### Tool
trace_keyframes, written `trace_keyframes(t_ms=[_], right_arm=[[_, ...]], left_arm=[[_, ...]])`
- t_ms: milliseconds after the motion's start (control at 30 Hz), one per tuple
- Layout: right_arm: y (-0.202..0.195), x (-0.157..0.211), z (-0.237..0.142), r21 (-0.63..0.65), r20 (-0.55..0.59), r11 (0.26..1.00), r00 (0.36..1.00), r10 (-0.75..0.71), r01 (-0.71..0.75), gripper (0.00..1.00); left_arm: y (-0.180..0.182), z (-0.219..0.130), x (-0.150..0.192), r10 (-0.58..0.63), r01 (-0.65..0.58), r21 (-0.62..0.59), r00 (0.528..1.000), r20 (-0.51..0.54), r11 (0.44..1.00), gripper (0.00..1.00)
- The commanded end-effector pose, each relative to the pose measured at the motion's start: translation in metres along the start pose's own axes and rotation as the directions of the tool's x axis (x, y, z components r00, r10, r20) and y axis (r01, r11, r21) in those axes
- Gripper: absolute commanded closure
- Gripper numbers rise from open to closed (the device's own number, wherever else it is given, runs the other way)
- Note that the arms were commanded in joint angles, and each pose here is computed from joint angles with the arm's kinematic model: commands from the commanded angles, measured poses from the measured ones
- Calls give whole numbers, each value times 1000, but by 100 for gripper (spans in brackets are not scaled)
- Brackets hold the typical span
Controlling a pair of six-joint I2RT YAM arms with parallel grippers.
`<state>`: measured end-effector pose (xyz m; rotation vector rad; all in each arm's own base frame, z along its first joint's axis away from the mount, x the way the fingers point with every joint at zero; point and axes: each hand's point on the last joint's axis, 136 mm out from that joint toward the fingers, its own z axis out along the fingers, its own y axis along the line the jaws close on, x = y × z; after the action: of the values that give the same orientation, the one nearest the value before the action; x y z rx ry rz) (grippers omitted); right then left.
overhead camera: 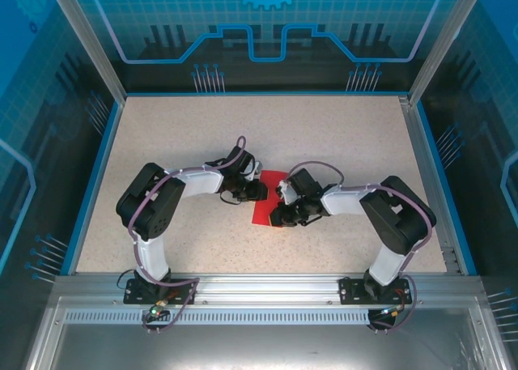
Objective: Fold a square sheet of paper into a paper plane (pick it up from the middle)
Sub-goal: Fold the square sheet of paper in half at the center of the table.
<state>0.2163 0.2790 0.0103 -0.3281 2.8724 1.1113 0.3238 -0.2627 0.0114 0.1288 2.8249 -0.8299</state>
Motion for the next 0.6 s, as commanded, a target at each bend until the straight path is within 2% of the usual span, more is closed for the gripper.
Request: trace_keyframes(t_ms=[0,200,467,567], right_arm=[[-36,49,-5,112,-107,991,990,91,-79,87],[-39,45,-21,113,-66,990,993,95,-87,87],[16,-17,-50,-34,88,999,995,38,-35,86],[26,-40,-60,-54,143,998,989,31,-24,86]], left_arm=[[93,8,64,-134,72,-316,974,-180,946,69],[86,4,62,-137,81,-297,975,-175,952,69],[55,-11,40,-122,92,-211,983,-136,973,68],[37,-20,27,-111,94,-160,988,-107,983,66]])
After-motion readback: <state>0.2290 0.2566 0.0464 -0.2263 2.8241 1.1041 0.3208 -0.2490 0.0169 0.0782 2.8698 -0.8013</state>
